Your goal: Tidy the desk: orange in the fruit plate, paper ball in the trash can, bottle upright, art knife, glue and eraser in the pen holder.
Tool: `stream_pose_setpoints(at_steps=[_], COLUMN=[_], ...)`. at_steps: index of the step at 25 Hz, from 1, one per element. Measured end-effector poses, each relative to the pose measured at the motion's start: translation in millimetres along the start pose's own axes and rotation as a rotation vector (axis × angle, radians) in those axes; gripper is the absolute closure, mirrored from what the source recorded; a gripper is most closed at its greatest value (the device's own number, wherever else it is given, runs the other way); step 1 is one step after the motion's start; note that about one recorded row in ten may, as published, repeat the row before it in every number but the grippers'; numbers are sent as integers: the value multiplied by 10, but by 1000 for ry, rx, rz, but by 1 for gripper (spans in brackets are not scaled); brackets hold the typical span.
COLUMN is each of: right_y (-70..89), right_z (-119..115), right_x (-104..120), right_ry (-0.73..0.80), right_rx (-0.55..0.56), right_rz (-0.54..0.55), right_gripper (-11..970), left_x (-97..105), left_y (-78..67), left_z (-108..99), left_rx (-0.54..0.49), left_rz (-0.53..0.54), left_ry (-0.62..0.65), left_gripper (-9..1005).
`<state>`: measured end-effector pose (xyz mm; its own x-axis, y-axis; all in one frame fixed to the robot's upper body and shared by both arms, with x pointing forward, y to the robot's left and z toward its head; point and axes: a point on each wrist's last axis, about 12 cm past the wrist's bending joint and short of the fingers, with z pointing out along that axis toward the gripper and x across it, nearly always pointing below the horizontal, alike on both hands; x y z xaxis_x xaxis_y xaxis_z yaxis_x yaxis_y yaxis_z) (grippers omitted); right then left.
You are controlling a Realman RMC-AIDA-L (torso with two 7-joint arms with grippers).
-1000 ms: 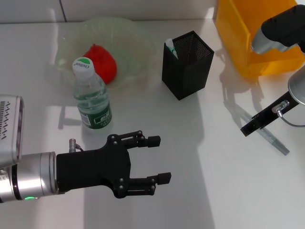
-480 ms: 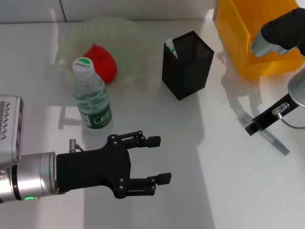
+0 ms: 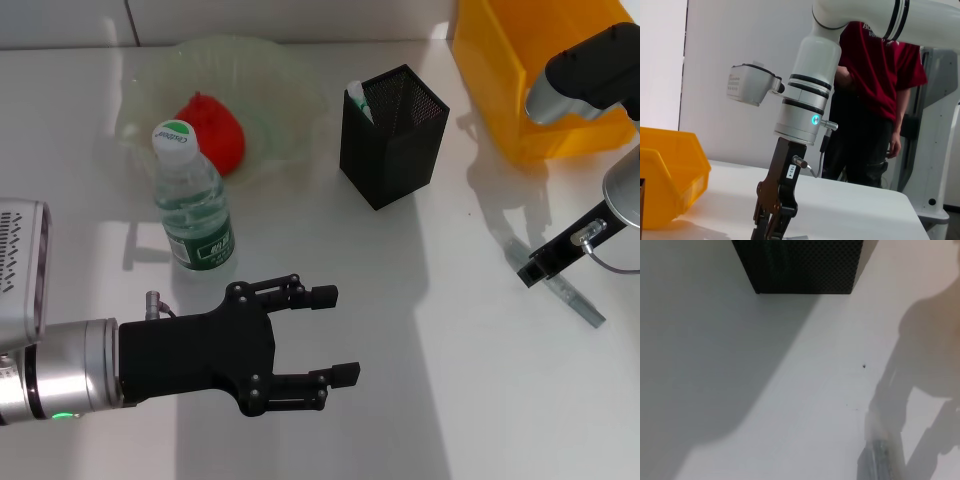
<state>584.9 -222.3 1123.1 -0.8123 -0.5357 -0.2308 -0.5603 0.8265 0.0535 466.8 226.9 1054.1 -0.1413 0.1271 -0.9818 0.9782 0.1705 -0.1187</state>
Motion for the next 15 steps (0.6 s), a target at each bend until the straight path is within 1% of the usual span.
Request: stream_pose_setpoints(at_steps=[6, 10, 15], right_y=[0, -1, -46], right_z=[49, 30, -188], right_x=[11, 5, -9], right_ry=[21, 12, -74], right_rx=[-8, -8, 1], right_rz=[-8, -15, 0], right_gripper=[726, 770, 815], left_x=[-3, -6, -11], left_y=[2, 3, 5], left_z=[1, 1, 2], left_rx=[0, 0, 1], left_rz=[1, 1, 0], left_ry=[0, 0, -1], left_gripper=[213, 213, 213])
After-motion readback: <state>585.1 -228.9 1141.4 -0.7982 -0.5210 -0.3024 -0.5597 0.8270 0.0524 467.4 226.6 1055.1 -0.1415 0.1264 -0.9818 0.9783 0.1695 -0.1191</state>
